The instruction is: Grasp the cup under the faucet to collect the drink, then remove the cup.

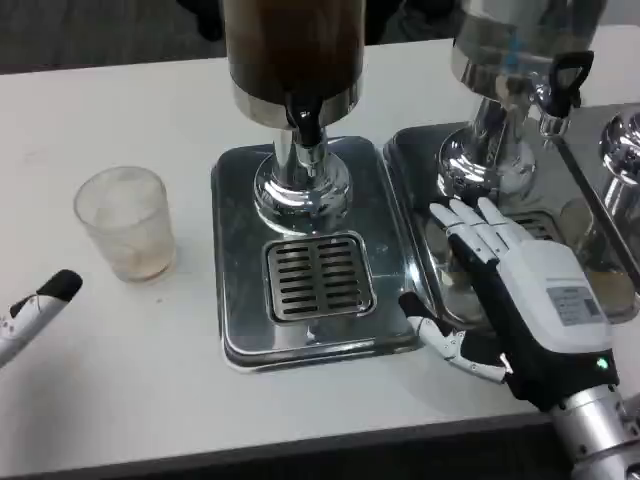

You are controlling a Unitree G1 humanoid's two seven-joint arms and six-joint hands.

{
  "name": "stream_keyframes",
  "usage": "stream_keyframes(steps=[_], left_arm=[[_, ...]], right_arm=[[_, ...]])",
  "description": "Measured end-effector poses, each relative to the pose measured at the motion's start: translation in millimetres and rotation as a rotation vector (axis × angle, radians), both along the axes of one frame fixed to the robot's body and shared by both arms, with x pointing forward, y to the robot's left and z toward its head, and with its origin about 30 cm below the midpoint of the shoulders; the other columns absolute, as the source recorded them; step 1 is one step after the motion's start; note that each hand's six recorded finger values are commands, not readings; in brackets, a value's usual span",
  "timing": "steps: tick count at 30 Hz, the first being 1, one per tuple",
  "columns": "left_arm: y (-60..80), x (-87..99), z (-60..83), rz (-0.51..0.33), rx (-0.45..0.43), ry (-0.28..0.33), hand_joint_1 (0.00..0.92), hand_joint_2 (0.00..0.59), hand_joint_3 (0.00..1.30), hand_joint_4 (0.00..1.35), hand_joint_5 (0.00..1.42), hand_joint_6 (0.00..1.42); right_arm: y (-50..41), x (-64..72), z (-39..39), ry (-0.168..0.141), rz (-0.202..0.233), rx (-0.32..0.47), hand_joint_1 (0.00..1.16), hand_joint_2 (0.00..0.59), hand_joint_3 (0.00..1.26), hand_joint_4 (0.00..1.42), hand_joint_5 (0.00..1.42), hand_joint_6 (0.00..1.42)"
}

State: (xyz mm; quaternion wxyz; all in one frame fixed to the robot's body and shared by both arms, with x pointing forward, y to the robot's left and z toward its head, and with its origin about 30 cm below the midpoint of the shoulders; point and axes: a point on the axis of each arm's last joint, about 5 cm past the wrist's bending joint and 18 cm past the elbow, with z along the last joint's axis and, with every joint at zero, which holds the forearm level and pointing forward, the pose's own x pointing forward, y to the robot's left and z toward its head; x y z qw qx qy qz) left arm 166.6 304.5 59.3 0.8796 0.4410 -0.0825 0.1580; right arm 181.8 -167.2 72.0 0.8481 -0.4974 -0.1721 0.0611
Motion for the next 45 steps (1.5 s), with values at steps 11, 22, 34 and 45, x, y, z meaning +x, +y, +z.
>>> stream_keyframes(steps=[11, 22, 34, 45], left_arm=[[0.5, 30.7, 0.8, 0.002, 0.036, 0.066, 0.098, 0.003, 0.00, 0.00, 0.17, 0.12], [5.3, 36.8, -5.9, 0.047, 0.035, 0.217, 0.124, 0.001, 0.00, 0.00, 0.19, 0.15], [3.8, 53.0, 2.4, 0.020, 0.028, 0.280, 0.141, 0.000, 0.00, 0.01, 0.23, 0.18], [0.0, 66.8, 9.1, -0.014, 0.027, 0.353, 0.147, 0.008, 0.00, 0.02, 0.24, 0.19]], right_arm=[[13.5, -2.3, -1.0, -0.004, 0.024, 0.043, 0.49, 0.378, 0.17, 0.14, 0.07, 0.14], [15.6, -1.3, -0.3, -0.010, 0.032, 0.047, 0.49, 0.378, 0.19, 0.15, 0.09, 0.15], [16.9, -2.5, 2.8, -0.026, 0.039, 0.054, 0.49, 0.378, 0.20, 0.15, 0.09, 0.15], [15.4, -8.3, 7.5, -0.046, 0.034, 0.062, 0.49, 0.378, 0.20, 0.15, 0.10, 0.16]])
